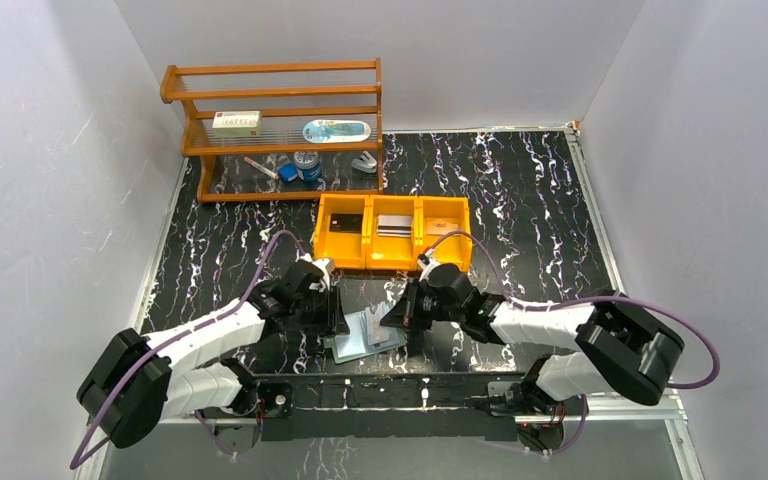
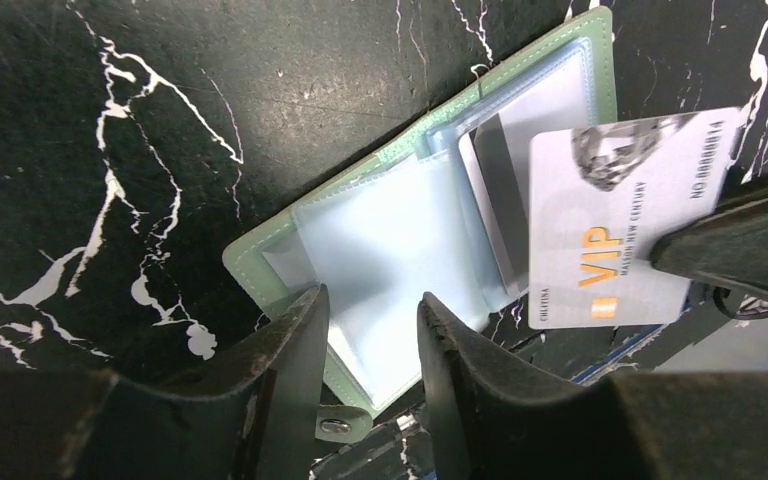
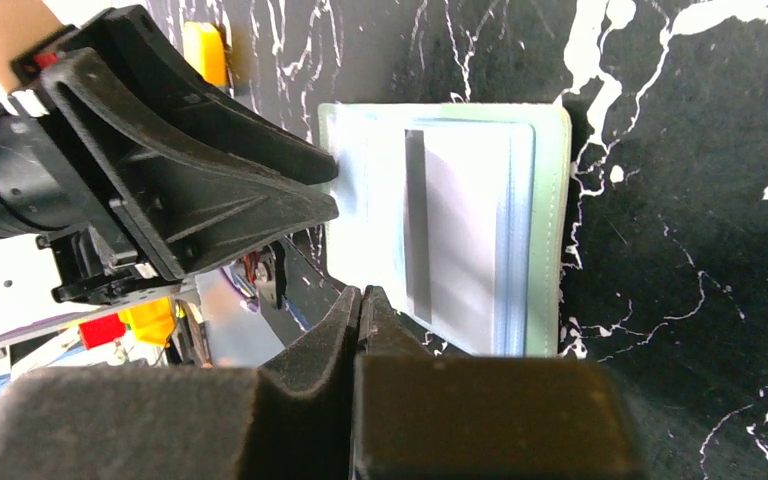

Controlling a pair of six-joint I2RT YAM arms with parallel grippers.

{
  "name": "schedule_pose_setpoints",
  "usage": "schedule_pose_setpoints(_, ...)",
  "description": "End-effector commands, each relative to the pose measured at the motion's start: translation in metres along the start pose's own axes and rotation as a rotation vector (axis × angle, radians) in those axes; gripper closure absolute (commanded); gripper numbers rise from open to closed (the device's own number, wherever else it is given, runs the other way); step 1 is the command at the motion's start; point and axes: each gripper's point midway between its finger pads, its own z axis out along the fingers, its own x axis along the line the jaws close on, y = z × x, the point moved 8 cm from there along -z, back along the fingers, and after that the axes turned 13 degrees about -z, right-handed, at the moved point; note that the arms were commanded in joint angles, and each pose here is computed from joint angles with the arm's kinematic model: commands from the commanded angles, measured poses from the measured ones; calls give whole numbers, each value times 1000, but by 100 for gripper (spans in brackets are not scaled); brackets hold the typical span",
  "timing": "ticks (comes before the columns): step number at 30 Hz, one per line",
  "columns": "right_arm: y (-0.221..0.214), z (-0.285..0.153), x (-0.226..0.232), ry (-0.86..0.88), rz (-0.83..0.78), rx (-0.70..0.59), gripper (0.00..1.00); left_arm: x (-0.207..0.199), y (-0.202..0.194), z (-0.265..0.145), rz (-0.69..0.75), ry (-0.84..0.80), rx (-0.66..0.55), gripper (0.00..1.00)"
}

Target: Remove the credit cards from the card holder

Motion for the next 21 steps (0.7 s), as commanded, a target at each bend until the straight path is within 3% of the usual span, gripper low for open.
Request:
schedule_pose_setpoints(1,14,-7,7,12,-45,-104,100,-4,5,-11,23,31,-25,61)
schedule_pose_setpoints(7,27,-24,7,-53,-123,-231,100,-14,18,-32,64,64,-83,48)
schedule_pose_setpoints(12,56,-57,3,-224,-330,-471,100,-27,48,-79,135,160,-308,23)
schedule_pose_setpoints(14,76,-71,2,-345,-462,-579,100,-23,62,-103,162,252,-462,5)
schedule_pose_setpoints(15,82,-73,3,-379,-518,-593,100,-17,65,-107,171,294,-506,2)
schedule_pose_setpoints(18,100,-72,9,-450,-653,-588,100,-4,65,-104,161,364,-553,2)
schedule_pose_setpoints(21,117,-69,17,-504,-774,-552,100,-4,63,-94,154,315,-552,2)
